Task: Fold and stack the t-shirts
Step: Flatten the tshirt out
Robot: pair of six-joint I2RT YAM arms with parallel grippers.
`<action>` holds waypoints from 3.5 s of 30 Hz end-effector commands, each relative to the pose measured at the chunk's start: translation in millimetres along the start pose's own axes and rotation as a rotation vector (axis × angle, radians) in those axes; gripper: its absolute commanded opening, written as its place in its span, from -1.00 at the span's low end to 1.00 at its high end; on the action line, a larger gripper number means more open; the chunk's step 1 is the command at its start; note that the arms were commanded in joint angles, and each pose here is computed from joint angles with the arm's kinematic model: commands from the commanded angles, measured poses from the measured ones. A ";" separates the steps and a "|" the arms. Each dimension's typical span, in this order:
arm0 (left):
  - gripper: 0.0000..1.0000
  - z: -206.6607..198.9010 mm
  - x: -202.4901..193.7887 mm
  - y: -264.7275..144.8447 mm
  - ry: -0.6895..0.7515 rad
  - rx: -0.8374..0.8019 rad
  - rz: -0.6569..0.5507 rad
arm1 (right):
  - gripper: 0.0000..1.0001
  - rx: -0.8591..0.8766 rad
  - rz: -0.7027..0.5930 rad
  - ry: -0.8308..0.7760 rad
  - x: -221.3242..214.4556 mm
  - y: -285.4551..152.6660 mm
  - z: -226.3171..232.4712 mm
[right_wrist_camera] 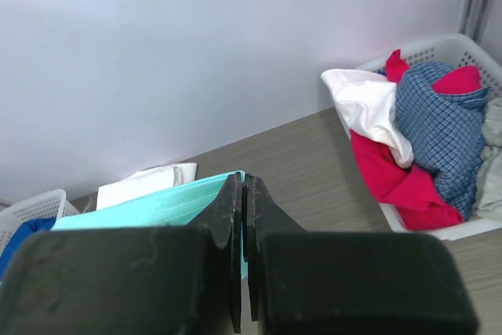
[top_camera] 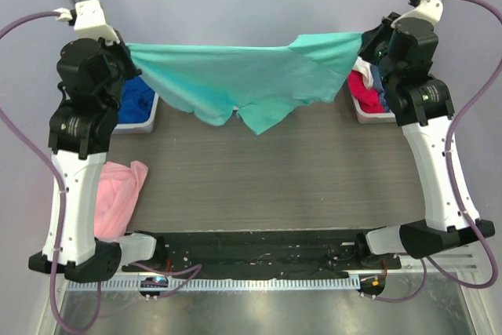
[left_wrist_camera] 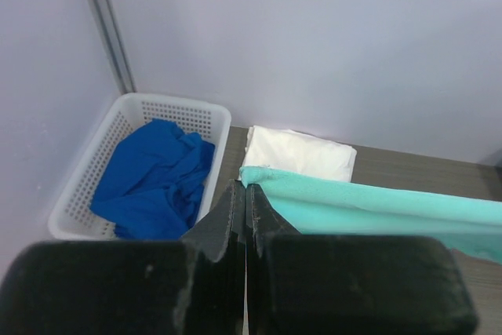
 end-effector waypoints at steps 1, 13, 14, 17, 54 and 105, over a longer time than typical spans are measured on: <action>-1.00 33.9 18.3 -48.3 0.034 0.097 -0.050 | -0.98 -0.046 -0.143 -0.004 49.5 -42.3 -9.2; -1.00 47.6 -16.4 -110.9 -0.024 0.056 0.001 | -0.98 0.011 -0.257 0.014 97.8 -117.1 -13.1; -1.00 46.0 -23.3 -107.7 -0.031 0.056 0.011 | -0.98 -0.003 -0.249 0.009 94.3 -109.9 -13.7; -1.00 29.9 -44.5 -78.7 -0.029 0.019 0.050 | -0.98 -0.038 -0.178 -0.023 68.3 -62.2 -9.1; -1.00 12.6 -93.2 -154.6 -0.230 -0.211 0.178 | -0.98 0.164 0.132 -0.042 18.5 -141.3 -17.4; -1.00 9.2 -98.3 -150.7 -0.217 -0.234 0.167 | -0.98 0.212 -0.003 0.052 86.9 -235.1 -14.6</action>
Point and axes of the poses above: each gripper's point midway between its finger pads, its own y axis out along the fingers, its own z axis along the line the jaws close on, x = y × z, the point moved 4 cm from there along -y, back along the fingers, and after that the axes turned 7 degrees about y, right-handed, at the moved point
